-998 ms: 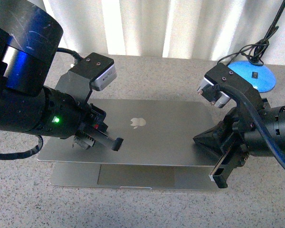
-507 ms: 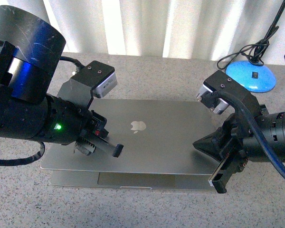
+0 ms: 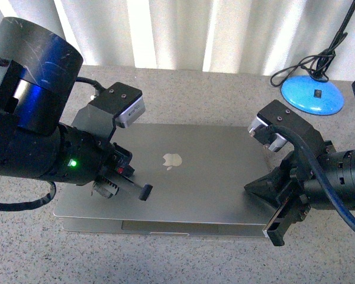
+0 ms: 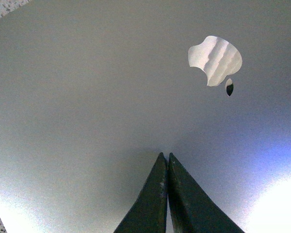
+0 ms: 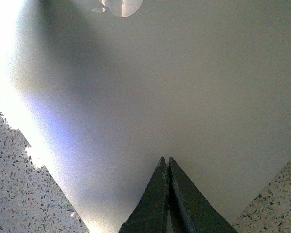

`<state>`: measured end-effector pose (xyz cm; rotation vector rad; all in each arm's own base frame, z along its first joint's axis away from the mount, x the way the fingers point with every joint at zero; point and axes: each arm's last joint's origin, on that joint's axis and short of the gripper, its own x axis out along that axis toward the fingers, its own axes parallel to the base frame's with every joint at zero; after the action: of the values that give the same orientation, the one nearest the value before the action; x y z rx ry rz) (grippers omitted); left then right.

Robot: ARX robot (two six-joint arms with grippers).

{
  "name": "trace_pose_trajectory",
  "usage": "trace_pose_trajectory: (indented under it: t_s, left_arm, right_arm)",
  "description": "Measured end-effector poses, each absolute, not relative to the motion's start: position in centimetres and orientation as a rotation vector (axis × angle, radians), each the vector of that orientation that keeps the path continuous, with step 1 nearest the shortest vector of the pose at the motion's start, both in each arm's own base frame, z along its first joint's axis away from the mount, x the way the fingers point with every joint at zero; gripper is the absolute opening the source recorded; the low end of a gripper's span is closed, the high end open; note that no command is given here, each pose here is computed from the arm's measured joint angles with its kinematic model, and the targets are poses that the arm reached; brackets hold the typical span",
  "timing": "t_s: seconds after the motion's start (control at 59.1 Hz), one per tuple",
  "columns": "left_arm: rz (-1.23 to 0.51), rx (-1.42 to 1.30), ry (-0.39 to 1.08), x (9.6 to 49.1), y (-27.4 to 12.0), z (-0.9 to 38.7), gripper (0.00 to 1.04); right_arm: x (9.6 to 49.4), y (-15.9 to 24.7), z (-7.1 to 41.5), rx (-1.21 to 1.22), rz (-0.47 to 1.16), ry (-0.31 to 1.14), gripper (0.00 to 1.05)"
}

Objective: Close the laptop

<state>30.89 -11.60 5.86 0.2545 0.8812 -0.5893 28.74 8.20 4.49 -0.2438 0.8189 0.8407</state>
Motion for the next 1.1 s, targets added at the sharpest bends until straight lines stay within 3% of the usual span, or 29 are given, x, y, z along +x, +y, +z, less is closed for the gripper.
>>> trace_pose_trajectory:
  t_s: [0.845,0.981,1.099]
  left_arm:
    - [-0.596,0.213,0.919,31.2,-10.7,3.8,0.04]
    - [-0.557,0.189,0.89,31.7,-10.1,4.0,0.04]
    - [-0.382,0.098,0.744,33.3,-8.3,6.2,0.04]
  right_arm:
    - [28.5,8.1,2.5,-0.232,0.844,0.876,0.01]
    - [28.5,8.1,2.9,-0.229,0.839,0.865,0.01]
    - [28.8,8.0,5.5,-0.224,0.79,0.779,0.01]
